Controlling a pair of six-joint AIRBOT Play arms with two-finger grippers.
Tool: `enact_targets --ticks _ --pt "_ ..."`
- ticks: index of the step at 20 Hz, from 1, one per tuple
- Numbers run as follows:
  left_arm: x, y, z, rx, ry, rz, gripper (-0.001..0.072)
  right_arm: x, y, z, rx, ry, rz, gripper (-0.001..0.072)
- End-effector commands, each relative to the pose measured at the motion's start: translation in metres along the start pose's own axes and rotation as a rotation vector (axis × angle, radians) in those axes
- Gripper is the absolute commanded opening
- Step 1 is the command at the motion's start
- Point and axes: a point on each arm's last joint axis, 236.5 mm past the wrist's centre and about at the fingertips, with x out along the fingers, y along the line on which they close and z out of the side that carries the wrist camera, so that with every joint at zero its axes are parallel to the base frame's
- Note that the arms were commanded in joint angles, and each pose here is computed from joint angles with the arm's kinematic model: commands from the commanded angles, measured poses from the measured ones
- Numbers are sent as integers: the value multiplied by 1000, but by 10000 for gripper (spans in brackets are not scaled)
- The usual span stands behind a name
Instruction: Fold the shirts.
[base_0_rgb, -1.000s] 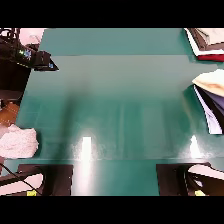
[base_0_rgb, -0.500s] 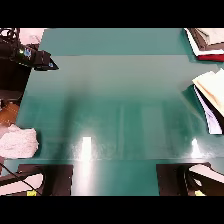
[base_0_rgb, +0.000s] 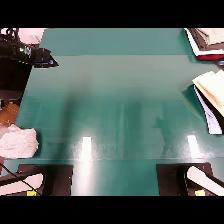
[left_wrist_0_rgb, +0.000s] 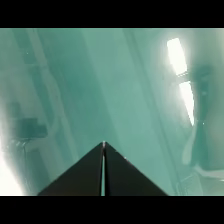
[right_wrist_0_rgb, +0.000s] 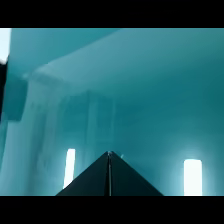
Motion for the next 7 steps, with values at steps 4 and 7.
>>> enact_targets --ticks 4,7 --pt "0 1 5 1 -20 5 24 51 82 -49 -146 147 139 23" --pt "0 1 5 1 -20 5 23 53 88 -55 -156 165 153 23"
